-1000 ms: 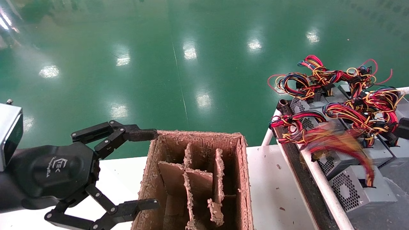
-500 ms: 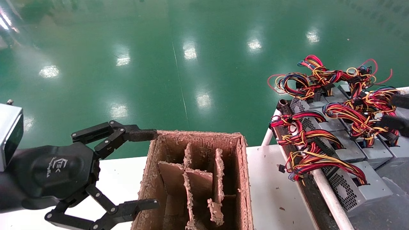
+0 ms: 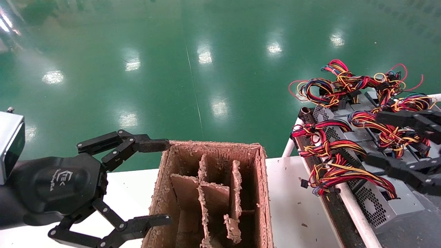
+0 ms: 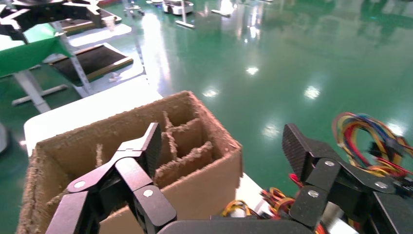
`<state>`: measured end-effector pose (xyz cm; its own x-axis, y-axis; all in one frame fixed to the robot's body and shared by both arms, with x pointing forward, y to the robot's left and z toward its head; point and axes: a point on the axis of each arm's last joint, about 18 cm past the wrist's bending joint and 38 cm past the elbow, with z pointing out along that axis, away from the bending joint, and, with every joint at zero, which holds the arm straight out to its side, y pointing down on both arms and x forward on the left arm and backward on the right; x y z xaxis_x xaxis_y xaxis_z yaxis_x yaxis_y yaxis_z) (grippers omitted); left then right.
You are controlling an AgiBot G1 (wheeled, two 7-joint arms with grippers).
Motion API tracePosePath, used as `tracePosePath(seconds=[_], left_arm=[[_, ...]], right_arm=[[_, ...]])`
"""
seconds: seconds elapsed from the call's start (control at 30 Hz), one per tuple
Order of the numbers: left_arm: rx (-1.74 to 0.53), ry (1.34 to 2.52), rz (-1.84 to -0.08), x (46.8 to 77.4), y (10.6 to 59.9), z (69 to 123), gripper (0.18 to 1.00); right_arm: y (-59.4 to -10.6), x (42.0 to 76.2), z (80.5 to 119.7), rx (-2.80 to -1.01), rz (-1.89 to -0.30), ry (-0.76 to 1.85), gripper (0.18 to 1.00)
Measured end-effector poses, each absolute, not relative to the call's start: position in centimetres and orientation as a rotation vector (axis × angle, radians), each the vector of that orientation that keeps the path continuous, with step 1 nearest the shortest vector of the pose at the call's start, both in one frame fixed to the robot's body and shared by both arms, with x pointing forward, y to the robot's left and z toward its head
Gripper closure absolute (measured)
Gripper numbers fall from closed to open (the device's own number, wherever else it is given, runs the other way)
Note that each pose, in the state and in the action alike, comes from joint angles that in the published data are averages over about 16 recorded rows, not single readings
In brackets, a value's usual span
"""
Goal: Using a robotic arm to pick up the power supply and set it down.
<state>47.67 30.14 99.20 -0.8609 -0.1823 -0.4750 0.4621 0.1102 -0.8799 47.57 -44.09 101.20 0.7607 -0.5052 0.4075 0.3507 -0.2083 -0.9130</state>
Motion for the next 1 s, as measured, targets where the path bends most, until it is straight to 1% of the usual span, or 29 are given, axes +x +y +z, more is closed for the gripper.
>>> tracePosePath(seconds=[0.23, 0.43, 0.63, 1.0], left_arm=[[0.271, 1.922, -1.801, 47.7, 30.1, 99.2, 0.184], [0.271, 1.922, -1.801, 47.7, 30.1, 99.2, 0.184], [0.271, 1.922, -1.801, 47.7, 30.1, 99.2, 0.184], [0.271, 1.922, -1.801, 47.7, 30.1, 99.2, 0.184]], right_arm=[[-41.5, 48.1, 100.8, -1.609, -0.734, 0.062, 0.26], [-39.3, 48.3, 100.5, -1.612, -0.695, 0.007, 0.207], [-37.1, 48.4, 100.2, -1.613, -0.658, -0.048, 0.184], [-33.4, 48.1, 99.7, -1.608, -0.598, -0.145, 0.178]])
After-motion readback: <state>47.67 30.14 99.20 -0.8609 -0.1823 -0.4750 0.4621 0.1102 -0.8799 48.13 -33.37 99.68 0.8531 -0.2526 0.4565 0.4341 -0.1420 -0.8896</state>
